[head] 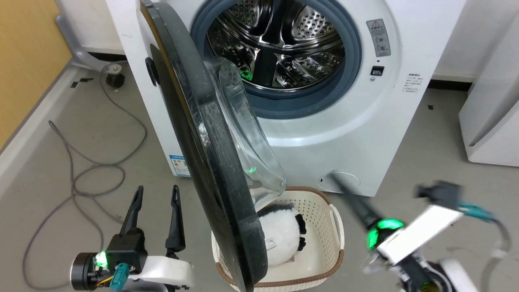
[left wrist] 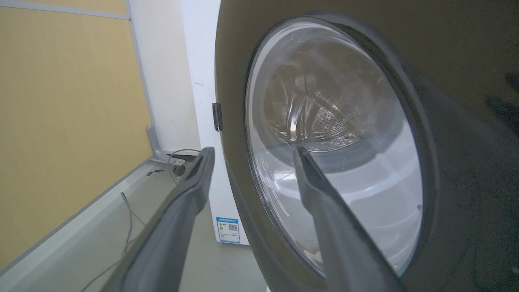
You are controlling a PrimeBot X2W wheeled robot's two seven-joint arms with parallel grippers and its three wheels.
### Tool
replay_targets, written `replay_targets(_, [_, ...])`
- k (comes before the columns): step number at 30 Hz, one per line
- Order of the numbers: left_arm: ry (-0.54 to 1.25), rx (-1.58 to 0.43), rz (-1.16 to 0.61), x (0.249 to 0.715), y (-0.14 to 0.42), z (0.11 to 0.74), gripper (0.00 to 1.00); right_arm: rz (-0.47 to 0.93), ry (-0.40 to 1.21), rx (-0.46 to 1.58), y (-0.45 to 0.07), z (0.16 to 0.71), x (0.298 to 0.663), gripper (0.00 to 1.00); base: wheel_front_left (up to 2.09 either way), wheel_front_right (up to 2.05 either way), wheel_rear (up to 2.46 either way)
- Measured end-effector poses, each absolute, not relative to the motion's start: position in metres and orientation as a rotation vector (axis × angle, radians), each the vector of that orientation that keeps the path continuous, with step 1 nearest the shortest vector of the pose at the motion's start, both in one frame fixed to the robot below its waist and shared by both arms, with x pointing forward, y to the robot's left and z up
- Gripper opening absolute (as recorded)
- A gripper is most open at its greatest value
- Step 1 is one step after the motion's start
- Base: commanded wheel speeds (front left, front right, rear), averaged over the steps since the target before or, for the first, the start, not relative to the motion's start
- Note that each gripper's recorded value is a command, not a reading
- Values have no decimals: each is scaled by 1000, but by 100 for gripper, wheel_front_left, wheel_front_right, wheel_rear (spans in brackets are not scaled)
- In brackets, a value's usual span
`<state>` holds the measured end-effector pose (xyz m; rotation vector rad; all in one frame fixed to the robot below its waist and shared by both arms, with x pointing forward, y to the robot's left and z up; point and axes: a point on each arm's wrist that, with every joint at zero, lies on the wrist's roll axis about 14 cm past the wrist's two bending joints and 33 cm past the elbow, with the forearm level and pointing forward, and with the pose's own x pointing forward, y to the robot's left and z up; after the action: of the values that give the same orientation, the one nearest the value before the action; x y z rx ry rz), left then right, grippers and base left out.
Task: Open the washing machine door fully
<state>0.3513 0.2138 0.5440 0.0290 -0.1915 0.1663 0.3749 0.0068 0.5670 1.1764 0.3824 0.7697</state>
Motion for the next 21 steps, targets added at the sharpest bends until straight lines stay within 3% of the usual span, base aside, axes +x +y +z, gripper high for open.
replay_targets(8, [-195,25,156,350,212,545,100,424,-147,1030,-86,600,410,0,0,0,0])
replay_targets(16, [-196,25,141,352,207,545,100,258,-402,530,-152,627,410,0,0,0,0])
replay_targets(21, [-196,25,136,353,206,545,100,208,-419,228,-154,621,397,0,0,0,0])
